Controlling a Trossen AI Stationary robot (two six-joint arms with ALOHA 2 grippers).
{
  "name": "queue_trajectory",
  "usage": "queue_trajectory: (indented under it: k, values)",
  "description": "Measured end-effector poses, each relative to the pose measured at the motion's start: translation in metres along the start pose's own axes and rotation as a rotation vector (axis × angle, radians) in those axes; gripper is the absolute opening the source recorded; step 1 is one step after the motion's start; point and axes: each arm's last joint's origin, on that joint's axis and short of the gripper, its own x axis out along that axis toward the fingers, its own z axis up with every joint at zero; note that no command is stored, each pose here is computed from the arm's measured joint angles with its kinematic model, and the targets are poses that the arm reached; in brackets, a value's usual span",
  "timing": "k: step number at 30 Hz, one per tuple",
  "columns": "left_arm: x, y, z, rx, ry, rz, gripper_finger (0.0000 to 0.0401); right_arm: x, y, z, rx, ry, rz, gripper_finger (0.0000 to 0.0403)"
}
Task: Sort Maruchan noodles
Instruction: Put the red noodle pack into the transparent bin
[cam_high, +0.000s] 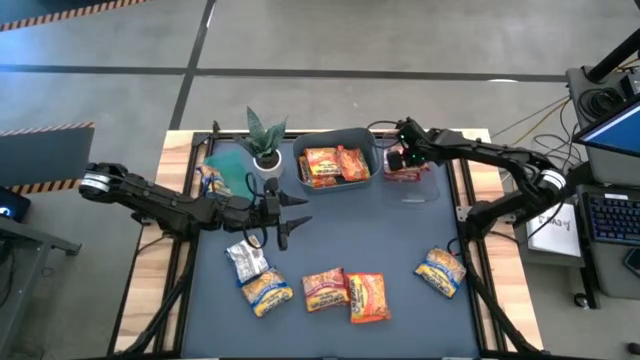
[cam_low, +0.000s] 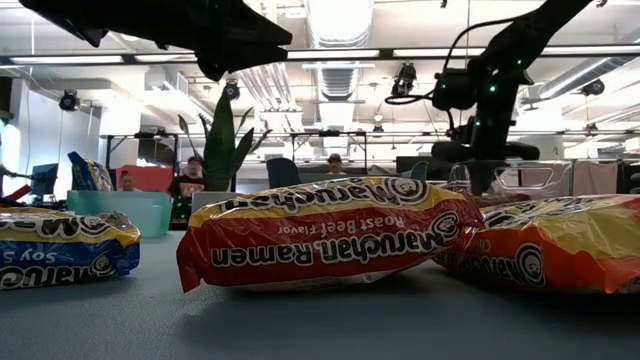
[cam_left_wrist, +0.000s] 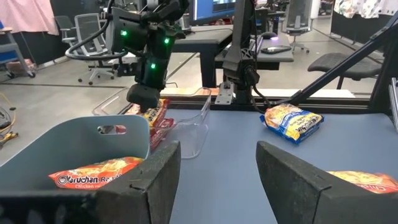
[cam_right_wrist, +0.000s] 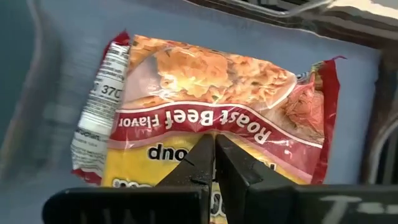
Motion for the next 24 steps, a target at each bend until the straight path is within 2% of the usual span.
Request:
queue_trajectory:
  k: [8,19,24]
  values:
    - [0.0,0.0,0.0,0.0,0.0,0.002,0.0194,-0.007,0.003,0.001,0.018,-0.028,0.061,0.0009]
    - [0.0,0.001,0.0,-0.001,-0.001,0.003,0.0194,0.0,0.027,-0.001,-0.001,-0.08,0.116,0.0009]
    - [0.0,0.001,0.0,-0.006,-0.001,0.003,0.0194,-0.011,0.026,0.001,0.002,-0.117,0.142,0.0009]
